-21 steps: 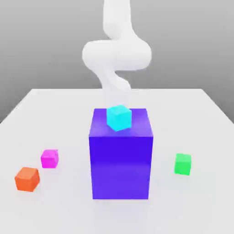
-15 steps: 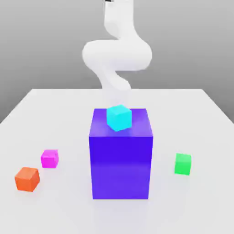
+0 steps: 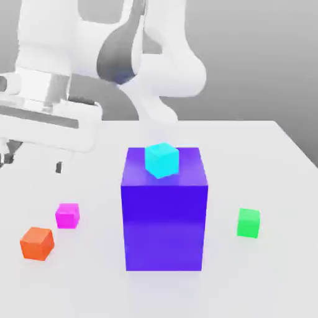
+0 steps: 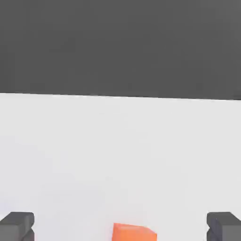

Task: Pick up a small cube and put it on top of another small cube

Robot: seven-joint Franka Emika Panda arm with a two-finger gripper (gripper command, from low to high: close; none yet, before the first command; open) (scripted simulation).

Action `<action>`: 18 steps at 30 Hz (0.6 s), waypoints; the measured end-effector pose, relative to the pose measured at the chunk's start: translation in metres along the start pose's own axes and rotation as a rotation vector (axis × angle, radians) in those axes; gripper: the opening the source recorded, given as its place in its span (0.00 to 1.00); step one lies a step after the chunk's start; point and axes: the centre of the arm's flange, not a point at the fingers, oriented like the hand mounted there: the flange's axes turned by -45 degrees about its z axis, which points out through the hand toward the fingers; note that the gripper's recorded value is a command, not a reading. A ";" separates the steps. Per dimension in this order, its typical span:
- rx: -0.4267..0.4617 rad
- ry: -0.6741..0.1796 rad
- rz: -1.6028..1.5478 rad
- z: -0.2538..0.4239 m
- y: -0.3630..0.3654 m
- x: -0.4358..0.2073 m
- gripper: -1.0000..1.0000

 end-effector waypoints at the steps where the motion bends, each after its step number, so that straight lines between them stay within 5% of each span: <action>1: 0.011 -0.022 0.000 0.013 0.003 -0.013 0.50; 10: 0.151 -0.166 0.010 0.104 0.001 -0.132 0.50; 18: 0.153 -0.172 0.013 0.139 -0.001 -0.140 0.50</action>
